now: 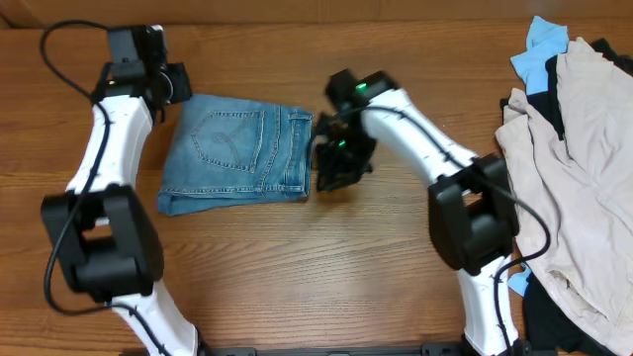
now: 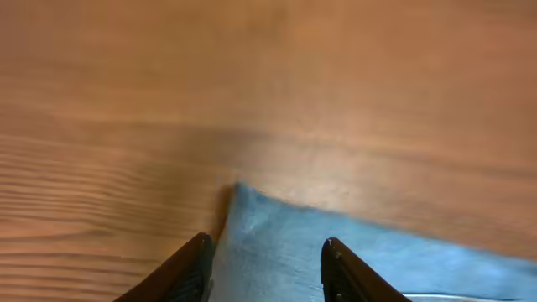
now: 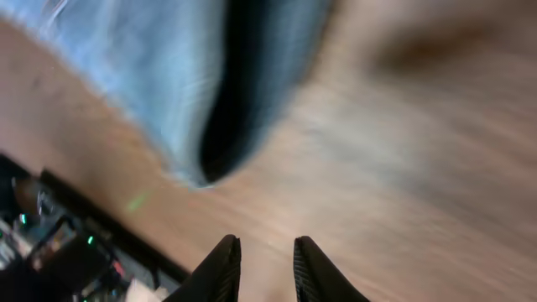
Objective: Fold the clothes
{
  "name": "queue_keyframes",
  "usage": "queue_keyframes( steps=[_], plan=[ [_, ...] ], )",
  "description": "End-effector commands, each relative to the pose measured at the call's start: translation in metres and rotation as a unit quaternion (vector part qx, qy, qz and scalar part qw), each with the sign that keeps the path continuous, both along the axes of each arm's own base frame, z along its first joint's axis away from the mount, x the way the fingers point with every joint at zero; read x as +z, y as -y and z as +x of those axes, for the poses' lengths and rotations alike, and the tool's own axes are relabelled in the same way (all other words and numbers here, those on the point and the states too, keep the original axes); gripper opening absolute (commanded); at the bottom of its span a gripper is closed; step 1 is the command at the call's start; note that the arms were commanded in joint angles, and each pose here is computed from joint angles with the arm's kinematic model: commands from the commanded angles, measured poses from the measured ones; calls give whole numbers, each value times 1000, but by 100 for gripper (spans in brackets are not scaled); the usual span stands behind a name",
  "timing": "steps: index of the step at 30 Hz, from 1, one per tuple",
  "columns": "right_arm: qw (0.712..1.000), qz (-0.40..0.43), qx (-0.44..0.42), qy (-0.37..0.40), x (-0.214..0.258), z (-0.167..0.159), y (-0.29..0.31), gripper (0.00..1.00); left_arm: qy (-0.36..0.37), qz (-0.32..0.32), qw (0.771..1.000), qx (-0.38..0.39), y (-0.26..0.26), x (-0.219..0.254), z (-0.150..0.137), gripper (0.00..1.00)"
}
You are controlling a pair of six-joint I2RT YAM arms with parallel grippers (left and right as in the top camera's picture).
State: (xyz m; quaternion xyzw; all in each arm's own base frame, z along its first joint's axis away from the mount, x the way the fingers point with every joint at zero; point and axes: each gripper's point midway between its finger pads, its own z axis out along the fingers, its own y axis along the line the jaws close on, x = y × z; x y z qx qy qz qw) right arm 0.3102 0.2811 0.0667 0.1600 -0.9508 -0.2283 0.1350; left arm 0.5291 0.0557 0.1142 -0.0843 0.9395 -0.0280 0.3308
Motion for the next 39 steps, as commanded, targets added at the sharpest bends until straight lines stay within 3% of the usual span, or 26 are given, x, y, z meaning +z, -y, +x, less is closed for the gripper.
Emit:
queue_keyframes(
  steps=[1, 7, 10, 11, 12, 15, 16, 18, 19, 21, 24, 29, 33, 37, 39],
  plan=[
    [1000, 18, 5, -14, 6, -14, -24, 25, -54, 3, 998, -40, 8, -53, -5, 45],
    [998, 25, 27, 42, 0, -6, -45, 25, -195, 33, 980, -14, -6, -124, -52, 49],
    [996, 24, 29, 84, -8, 9, -49, 25, -265, 54, 963, -3, -14, -140, -84, 29],
    [994, 32, 29, 96, -12, 14, -52, 25, -315, 75, 946, 30, -25, -145, -108, 18],
    [994, 36, 28, 102, -15, 16, -54, 25, -346, 91, 932, 61, -33, -147, -125, 14],
    [992, 31, 25, 116, -27, 22, -51, 25, -434, 115, 882, 139, -44, -142, -177, 9],
    [991, 12, 23, 128, -35, 25, -44, 26, -479, 111, 856, 159, -42, -138, -204, 9],
    [989, -21, 20, 143, -44, 31, -31, 26, -526, 108, 827, 167, -38, -135, -232, 12],
    [988, -39, 17, 149, -48, 35, -23, 26, -547, 109, 814, 164, -36, -132, -245, 21],
    [987, -52, 12, 152, -51, 38, -15, 26, -569, 113, 799, 159, -35, -129, -257, 34],
    [987, -55, 3, 151, -52, 43, -8, 26, -583, 113, 788, 164, -34, -124, -266, 38],
    [987, -57, -3, 149, -52, 46, -2, 26, -556, 110, 804, 180, -35, -107, -259, 39],
    [987, -57, -5, 149, -52, 47, -1, 26, -471, 101, 851, 209, -38, -68, -237, 43],
    [987, -57, -5, 149, -52, 48, -1, 26, -334, 65, 914, 220, -36, -22, -198, 78],
    [987, -57, -5, 150, -52, 48, -1, 26, -265, 37, 944, 196, -29, -7, -170, 83]
  ],
)
